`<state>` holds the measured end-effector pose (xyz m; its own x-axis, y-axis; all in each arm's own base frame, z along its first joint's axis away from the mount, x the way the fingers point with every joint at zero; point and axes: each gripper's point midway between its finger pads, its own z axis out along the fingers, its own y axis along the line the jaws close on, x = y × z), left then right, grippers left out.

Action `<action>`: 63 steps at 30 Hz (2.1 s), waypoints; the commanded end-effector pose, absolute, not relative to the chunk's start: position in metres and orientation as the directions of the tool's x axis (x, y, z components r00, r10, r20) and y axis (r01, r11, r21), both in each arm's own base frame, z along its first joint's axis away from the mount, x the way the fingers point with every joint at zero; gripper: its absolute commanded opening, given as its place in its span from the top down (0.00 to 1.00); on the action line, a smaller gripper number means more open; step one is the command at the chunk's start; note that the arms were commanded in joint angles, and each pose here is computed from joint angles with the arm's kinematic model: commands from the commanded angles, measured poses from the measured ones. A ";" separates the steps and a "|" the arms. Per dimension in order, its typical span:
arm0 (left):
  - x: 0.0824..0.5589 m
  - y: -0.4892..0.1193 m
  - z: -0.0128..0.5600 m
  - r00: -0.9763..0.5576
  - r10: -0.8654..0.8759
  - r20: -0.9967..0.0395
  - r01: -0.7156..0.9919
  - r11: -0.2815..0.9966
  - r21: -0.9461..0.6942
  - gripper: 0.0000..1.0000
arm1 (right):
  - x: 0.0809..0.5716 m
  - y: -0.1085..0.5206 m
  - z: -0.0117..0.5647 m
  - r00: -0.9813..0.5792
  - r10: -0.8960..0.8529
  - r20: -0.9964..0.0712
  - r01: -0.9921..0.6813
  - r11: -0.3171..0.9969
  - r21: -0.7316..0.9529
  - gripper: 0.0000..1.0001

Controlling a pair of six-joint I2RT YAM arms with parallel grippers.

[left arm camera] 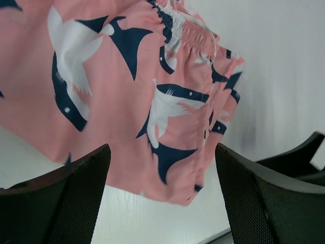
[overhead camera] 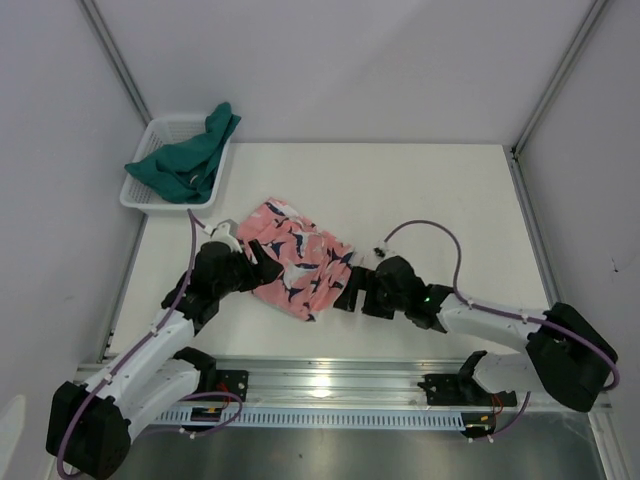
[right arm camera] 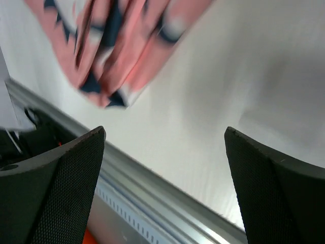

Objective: Fold and stack the shorts
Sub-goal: Neatly place the folded shorts to the corner

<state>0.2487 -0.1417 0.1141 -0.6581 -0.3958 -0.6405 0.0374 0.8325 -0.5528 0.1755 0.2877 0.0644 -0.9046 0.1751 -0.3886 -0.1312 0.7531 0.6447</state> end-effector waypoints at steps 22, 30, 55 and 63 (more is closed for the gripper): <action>0.289 -0.113 0.137 -0.605 -0.410 -0.683 0.011 0.853 -0.521 0.14 | 0.234 0.346 0.026 -0.893 0.400 -0.206 0.130 0.668 0.732 0.01; 0.289 -0.118 0.117 -0.641 -0.396 -0.657 0.008 0.853 -0.522 0.15 | 0.250 0.366 0.012 -0.834 0.496 -0.241 0.221 0.701 0.678 0.01; 0.299 -0.110 0.125 -0.608 -0.375 -0.700 0.002 0.881 -0.474 0.15 | 0.297 0.203 -0.017 -0.957 -0.058 -0.284 -0.102 0.984 0.143 0.92; 0.340 -0.126 0.121 -0.638 -0.354 -0.683 0.074 0.856 -0.512 0.14 | 0.328 0.205 0.015 -0.933 0.035 -0.359 -0.089 0.943 0.321 0.25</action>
